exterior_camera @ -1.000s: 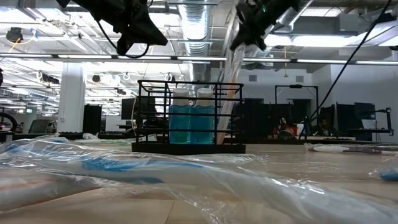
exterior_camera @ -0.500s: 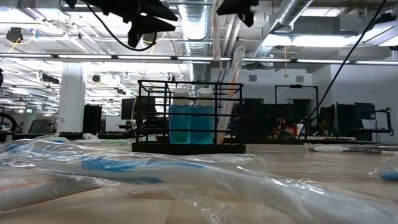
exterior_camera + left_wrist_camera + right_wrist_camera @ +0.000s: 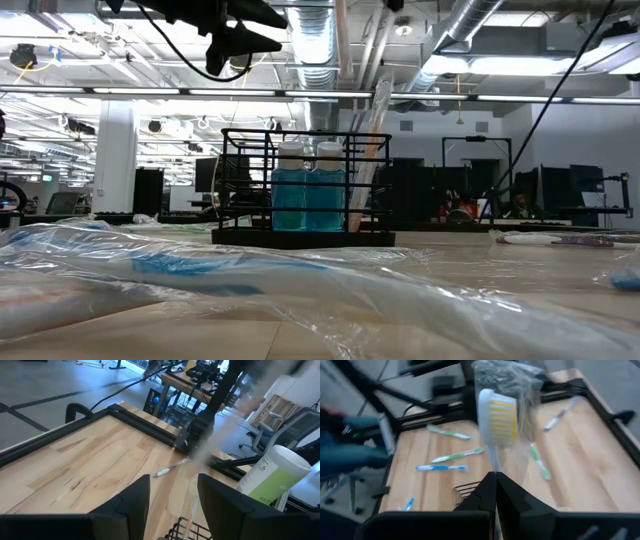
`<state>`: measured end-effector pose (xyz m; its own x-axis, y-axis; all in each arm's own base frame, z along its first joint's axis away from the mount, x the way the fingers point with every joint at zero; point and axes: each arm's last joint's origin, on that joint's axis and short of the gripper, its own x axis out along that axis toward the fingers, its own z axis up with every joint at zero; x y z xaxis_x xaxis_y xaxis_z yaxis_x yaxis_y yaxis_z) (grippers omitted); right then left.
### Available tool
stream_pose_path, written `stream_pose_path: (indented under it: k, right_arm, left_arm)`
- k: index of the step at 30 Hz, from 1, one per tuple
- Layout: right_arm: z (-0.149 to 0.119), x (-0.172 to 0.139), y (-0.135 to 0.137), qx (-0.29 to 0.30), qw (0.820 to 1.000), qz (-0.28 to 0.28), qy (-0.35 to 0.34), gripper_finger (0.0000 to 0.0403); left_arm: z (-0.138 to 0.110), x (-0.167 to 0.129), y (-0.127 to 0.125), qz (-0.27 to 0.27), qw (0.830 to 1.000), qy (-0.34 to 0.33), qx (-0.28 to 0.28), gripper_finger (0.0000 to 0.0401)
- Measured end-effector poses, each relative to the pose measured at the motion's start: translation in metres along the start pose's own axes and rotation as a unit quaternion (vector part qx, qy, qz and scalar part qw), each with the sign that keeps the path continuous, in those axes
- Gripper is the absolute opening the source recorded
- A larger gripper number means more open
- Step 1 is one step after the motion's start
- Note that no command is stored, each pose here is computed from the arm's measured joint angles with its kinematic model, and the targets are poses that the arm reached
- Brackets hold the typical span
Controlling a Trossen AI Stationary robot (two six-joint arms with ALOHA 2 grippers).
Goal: Pick & Place toothbrushing station
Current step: Put the top right orange toothbrush into the top right section of the mesh organizer
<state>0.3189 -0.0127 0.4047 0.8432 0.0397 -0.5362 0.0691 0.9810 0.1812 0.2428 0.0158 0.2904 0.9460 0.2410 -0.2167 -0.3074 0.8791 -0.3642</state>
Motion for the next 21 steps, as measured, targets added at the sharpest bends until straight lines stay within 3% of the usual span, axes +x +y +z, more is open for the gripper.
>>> stream_pose_path:
  k: [9, 14, 21]
  right_arm:
    - [-0.013, 0.007, 0.061, -0.039, 0.998, -0.025, -0.040, 0.0000]
    - [-0.023, 0.014, 0.079, -0.050, 0.994, -0.089, -0.045, 0.0000]
    - [-0.033, 0.024, 0.096, -0.045, 0.991, -0.119, -0.040, 0.0000]
  left_arm:
    - [0.000, 0.000, -0.001, -0.006, 1.000, 0.003, -0.015, 0.0150]
    - [0.000, 0.000, -0.001, -0.009, 1.000, 0.005, -0.026, 0.0149]
    - [-0.001, 0.000, -0.001, -0.014, 0.999, 0.008, -0.035, 0.0149]
